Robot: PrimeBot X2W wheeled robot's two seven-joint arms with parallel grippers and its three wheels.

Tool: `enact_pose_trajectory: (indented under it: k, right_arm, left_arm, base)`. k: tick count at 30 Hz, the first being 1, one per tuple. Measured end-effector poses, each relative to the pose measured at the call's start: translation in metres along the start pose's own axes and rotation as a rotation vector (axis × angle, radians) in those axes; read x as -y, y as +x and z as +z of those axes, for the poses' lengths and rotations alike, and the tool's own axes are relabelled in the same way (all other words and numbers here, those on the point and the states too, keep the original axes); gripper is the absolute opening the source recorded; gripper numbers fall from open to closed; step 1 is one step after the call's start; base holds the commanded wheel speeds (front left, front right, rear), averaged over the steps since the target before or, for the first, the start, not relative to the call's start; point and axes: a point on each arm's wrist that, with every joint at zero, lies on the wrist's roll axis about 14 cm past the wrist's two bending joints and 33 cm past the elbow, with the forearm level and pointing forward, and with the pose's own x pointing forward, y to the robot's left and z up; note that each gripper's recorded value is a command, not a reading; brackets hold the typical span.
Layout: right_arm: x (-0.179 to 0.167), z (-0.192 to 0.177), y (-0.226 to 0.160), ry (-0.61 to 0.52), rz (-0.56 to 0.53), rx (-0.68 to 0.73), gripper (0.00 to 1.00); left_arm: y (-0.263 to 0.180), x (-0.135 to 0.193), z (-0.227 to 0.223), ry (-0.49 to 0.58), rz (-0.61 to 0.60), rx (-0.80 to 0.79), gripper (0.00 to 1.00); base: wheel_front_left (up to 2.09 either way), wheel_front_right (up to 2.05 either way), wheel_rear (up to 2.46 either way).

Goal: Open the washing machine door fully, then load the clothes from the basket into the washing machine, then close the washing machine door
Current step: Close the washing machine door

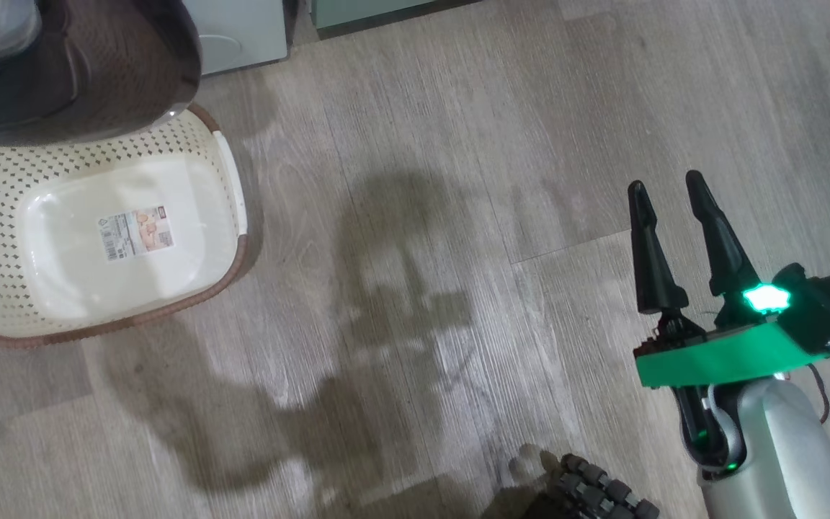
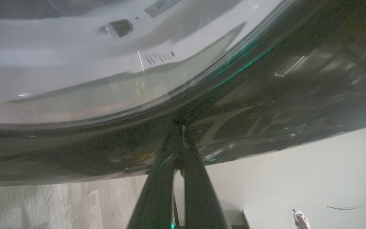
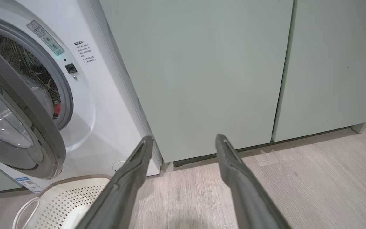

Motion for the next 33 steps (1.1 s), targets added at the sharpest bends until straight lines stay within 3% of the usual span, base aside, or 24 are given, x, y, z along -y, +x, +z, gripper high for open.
enact_pose_trajectory:
  k: [8,15,16,17,19,27,33]
  right_arm:
    - [-0.009,0.003,0.006,0.017,0.026,0.015,1.00]
    - [-0.031,-0.003,0.013,0.021,0.093,0.008,1.00]
    - [-0.035,-0.004,0.015,0.021,0.105,0.005,1.00]
    - [-0.039,-0.005,0.016,0.020,0.117,0.002,1.00]
    - [-0.047,-0.008,0.018,0.016,0.142,-0.001,1.00]
    - [-0.075,-0.007,0.028,0.020,0.221,0.010,1.00]
    - [-0.087,0.001,0.026,0.015,0.253,0.027,1.00]
  left_arm:
    - [-0.005,0.005,-0.002,0.035,-0.028,0.010,0.00]
    - [-0.051,-0.017,-0.016,-0.030,-0.012,0.125,0.00]
    - [-0.060,-0.020,-0.018,-0.040,-0.003,0.149,0.16]
    - [-0.069,-0.023,-0.017,-0.047,0.003,0.183,0.25]
    - [-0.086,-0.025,-0.016,-0.062,0.005,0.254,1.00]
    - [-0.151,-0.038,-0.024,-0.165,0.027,0.536,1.00]
    - [-0.198,-0.039,-0.030,-0.171,0.072,0.713,1.00]
  base:
    - [0.00,0.00,0.00]
    - [0.00,0.00,0.00]
    - [0.00,0.00,0.00]
    - [0.00,0.00,0.00]
    - [0.00,0.00,0.00]
    - [0.00,0.00,0.00]
    - [0.00,0.00,0.00]
